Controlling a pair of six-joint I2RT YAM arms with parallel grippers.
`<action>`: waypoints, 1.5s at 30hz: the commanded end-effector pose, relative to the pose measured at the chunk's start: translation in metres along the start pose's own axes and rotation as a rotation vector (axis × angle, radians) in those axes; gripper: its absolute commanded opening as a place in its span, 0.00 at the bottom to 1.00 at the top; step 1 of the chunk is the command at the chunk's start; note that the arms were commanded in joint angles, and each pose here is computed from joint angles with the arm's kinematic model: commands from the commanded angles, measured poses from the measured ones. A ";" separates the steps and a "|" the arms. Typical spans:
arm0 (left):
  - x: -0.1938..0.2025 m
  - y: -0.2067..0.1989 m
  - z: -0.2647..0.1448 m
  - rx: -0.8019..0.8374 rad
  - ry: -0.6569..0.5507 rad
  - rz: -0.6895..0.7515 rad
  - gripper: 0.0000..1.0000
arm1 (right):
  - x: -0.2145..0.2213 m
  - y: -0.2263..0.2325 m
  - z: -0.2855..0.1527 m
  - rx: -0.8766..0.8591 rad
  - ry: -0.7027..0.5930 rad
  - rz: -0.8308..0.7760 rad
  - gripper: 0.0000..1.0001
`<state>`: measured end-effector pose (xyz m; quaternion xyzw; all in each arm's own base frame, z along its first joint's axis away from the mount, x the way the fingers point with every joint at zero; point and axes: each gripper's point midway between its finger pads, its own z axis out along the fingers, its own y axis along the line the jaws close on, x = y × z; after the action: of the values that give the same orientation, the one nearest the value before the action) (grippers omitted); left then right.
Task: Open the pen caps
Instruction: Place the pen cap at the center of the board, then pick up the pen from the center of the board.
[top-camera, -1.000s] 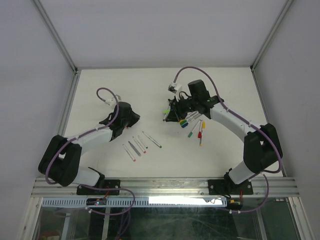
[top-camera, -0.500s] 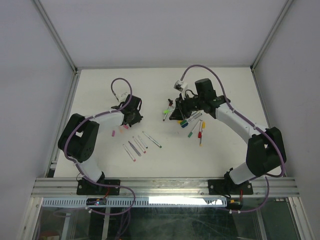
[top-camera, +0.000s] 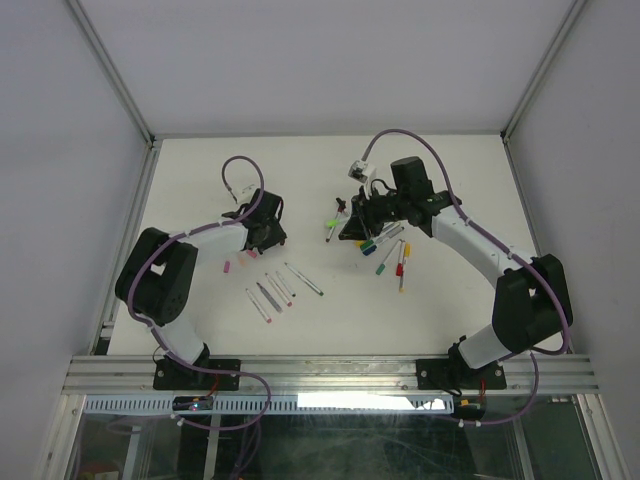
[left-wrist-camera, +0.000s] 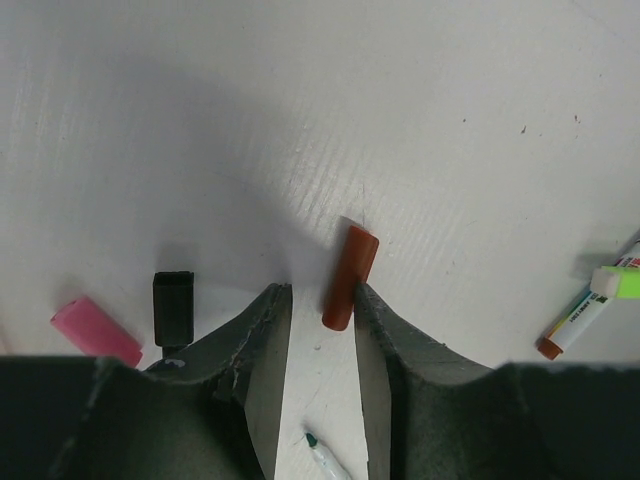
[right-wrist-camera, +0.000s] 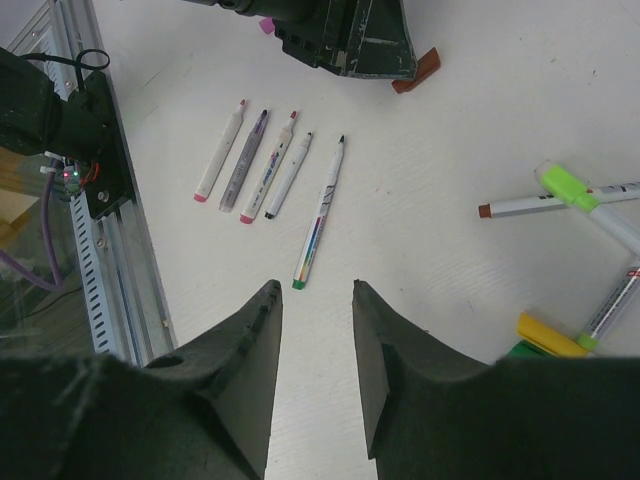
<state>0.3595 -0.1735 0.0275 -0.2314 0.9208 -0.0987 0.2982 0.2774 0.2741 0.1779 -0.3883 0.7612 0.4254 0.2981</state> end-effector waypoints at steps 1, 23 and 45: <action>0.003 0.005 -0.009 -0.011 0.001 0.010 0.33 | -0.015 0.010 -0.010 -0.016 -0.051 -0.052 0.37; -0.019 -0.069 -0.138 0.629 -0.182 0.169 0.40 | -0.014 0.021 -0.019 -0.063 -0.060 -0.151 0.37; 0.002 -0.057 -0.222 1.109 -0.463 0.219 0.99 | 0.055 0.057 -0.059 -0.398 0.086 -1.008 0.66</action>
<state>0.2422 -0.2135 0.2027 0.0260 0.6868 -0.4815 0.5439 0.1851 0.2360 0.1868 -0.6939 0.4597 0.4177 0.3641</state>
